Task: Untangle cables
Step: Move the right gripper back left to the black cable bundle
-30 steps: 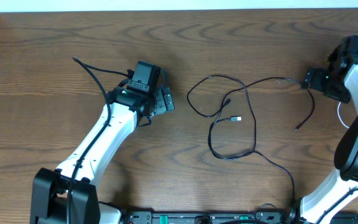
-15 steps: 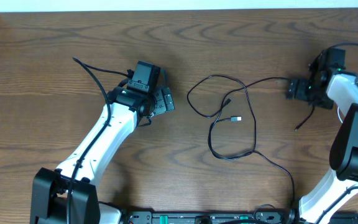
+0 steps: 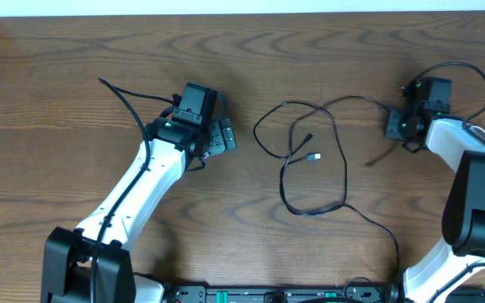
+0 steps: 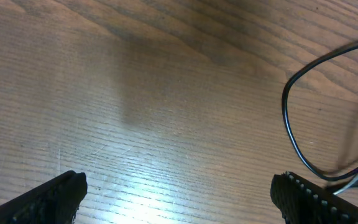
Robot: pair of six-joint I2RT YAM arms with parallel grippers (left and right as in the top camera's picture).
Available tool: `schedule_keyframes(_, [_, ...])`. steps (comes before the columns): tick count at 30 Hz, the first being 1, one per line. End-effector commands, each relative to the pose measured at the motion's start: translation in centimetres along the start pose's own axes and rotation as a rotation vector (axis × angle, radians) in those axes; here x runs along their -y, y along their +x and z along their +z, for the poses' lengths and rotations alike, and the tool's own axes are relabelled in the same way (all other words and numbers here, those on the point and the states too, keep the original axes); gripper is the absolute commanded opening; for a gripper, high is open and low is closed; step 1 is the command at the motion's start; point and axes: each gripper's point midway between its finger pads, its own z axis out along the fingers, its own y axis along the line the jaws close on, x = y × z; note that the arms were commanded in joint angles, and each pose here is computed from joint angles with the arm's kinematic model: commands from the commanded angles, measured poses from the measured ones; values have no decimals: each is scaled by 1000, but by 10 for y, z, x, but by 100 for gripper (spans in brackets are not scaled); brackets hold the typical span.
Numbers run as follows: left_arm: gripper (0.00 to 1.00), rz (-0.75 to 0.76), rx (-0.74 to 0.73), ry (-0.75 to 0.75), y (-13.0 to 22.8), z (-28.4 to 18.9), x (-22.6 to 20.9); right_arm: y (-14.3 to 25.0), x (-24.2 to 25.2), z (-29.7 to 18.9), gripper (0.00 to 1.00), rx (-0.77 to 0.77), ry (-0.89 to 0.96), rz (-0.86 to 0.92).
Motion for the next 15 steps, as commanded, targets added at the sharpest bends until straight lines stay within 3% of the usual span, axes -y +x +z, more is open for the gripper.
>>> schedule_keyframes(1, [100,4,8,-11,-2,-1,-2,78,-29,27,1,-226,-90,-11])
schedule_keyframes(15, [100,4,8,-11,-2,-1,-2,100,-102,20,1,-287,-148,-181])
